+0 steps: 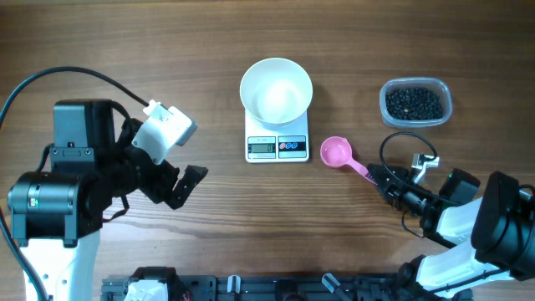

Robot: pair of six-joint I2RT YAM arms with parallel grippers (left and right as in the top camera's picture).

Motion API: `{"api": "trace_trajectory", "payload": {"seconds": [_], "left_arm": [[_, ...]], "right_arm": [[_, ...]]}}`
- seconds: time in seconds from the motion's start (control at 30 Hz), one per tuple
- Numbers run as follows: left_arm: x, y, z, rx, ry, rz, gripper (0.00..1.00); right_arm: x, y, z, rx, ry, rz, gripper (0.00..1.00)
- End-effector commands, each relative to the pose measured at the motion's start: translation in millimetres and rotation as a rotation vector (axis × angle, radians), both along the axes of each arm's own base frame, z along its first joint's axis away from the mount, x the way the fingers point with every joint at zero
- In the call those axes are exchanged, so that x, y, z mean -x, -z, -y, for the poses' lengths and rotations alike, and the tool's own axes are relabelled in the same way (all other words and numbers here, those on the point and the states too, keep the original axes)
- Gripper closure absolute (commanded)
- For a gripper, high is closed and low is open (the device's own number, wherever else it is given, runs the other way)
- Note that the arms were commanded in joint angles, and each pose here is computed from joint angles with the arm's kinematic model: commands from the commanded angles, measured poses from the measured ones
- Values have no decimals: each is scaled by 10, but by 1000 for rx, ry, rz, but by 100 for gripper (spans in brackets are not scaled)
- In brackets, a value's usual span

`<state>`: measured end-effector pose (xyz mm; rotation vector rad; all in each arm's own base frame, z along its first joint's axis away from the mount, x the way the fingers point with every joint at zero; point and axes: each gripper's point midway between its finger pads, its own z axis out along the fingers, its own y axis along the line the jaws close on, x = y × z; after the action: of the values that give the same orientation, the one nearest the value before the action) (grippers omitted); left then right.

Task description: Scoop item into bowl and weigh 150g on scale

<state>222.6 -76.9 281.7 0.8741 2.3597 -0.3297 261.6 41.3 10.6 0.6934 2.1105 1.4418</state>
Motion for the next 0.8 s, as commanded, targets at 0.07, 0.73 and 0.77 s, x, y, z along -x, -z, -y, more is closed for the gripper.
{"api": "trace_trajectory", "payload": {"seconds": [0.07,0.73,0.77], "left_arm": [[-2,-68,9,5,16,26,0],[-2,-68,9,5,16,26,0],[-2,-68,9,5,16,26,0]], "right_arm": [[71,-7,-84,-42,-31,-10,57],[87,8,-184,-67,-50,-55,56],[86,14,-194,-65,-51,-59,56]]}}
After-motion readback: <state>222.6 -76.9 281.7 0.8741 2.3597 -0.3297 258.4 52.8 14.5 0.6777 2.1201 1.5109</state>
